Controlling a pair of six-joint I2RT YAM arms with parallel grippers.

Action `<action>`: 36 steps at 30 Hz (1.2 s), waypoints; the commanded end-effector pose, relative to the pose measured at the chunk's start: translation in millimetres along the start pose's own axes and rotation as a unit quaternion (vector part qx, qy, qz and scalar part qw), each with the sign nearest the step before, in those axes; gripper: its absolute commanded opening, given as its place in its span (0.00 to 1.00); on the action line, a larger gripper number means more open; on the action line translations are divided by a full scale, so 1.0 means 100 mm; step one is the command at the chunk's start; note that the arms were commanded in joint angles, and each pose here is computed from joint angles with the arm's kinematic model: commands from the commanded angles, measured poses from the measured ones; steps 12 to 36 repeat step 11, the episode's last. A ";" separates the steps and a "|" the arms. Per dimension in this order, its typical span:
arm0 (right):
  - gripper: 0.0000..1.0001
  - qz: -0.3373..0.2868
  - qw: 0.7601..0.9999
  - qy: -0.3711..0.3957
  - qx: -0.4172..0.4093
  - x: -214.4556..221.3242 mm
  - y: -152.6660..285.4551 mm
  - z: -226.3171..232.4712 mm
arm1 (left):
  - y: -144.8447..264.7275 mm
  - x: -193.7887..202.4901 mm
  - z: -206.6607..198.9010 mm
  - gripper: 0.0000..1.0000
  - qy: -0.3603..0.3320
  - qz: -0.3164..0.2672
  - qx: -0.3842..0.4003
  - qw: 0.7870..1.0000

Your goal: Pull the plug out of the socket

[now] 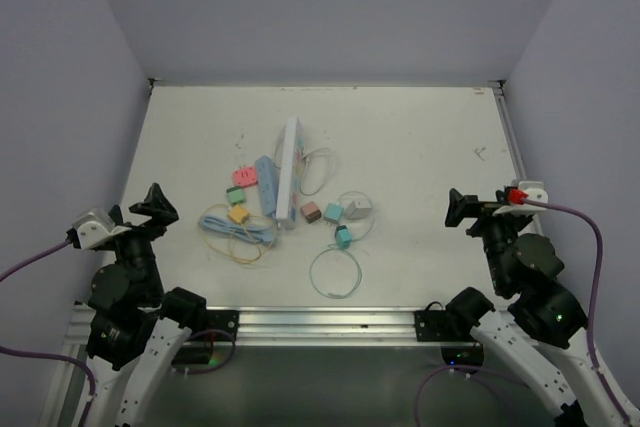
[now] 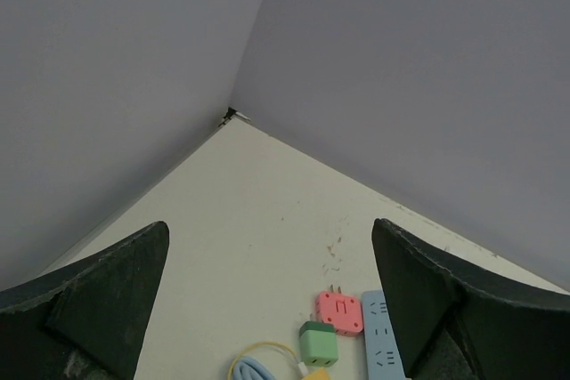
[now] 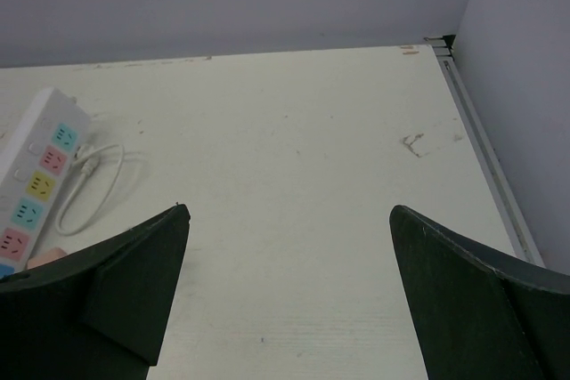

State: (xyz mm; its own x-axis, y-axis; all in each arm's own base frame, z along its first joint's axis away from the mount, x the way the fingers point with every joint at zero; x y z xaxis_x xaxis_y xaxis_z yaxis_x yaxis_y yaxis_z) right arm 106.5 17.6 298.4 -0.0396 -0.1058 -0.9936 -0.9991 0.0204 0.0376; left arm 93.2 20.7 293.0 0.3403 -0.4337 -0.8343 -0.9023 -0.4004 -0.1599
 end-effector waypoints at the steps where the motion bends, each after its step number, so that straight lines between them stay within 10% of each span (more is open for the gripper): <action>1: 0.99 -0.014 1.000 -0.002 -0.009 -0.10 0.00 0.01 | -0.01 -0.03 0.00 1.00 0.004 -0.003 -0.012 1.000; 36: 0.99 -0.014 1.000 -0.002 -0.020 -0.10 -0.01 0.03 | -0.02 -0.02 -0.02 1.00 0.002 0.003 -0.007 1.000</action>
Point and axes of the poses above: each gripper's point midway between its finger pads, its own y axis back along the fingers, its own z axis along the line the jaws close on, x = y × z, the point moved 9 cm from there along y, back along the fingers, and after that the axes turned 10 degrees about y, right-handed, at the moved point
